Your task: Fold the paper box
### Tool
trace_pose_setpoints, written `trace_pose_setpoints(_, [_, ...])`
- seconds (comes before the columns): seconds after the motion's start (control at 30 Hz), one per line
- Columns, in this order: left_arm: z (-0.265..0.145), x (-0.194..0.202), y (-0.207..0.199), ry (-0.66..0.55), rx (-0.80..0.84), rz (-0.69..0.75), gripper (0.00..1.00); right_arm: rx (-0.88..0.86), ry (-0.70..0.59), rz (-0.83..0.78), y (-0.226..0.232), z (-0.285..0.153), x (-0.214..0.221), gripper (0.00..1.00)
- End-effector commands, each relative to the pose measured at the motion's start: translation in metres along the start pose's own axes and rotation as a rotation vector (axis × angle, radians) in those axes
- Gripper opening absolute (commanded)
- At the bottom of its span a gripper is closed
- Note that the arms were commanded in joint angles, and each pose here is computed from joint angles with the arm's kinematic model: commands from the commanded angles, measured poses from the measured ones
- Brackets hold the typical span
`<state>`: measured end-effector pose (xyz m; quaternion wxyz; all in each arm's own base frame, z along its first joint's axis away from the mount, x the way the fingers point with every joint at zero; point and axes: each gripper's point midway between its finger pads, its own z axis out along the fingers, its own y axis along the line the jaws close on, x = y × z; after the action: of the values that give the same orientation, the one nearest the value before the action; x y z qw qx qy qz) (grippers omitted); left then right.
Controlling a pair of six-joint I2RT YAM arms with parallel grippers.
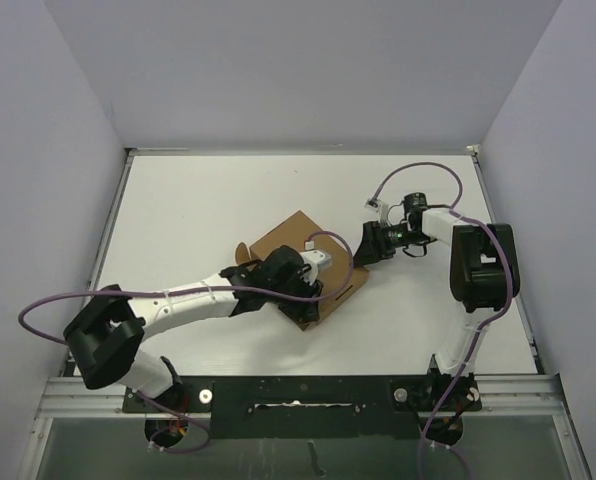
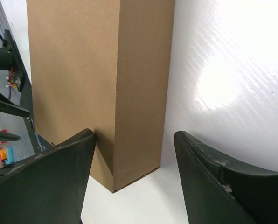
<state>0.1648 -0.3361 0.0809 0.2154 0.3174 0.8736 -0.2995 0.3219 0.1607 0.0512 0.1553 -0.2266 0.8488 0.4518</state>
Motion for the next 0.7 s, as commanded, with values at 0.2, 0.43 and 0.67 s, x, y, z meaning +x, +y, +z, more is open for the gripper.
trace_pose_setpoints(0.2, [-0.078, -0.066, 0.022, -0.304, 0.017, -0.012, 0.58, 0.141, -0.12, -0.24, 0.009, -0.061, -0.033, 0.76])
trace_pose_setpoints(0.43, [-0.127, -0.121, 0.121, -0.591, -0.167, -0.15, 0.98, 0.042, -0.172, -0.636, 0.063, -0.081, -0.023, 0.58])
trace_pose_setpoints(0.67, [-0.129, -0.15, 0.205, -0.617, -0.204, -0.287, 0.98, -0.17, -0.087, -1.186, 0.107, -0.064, 0.037, 0.13])
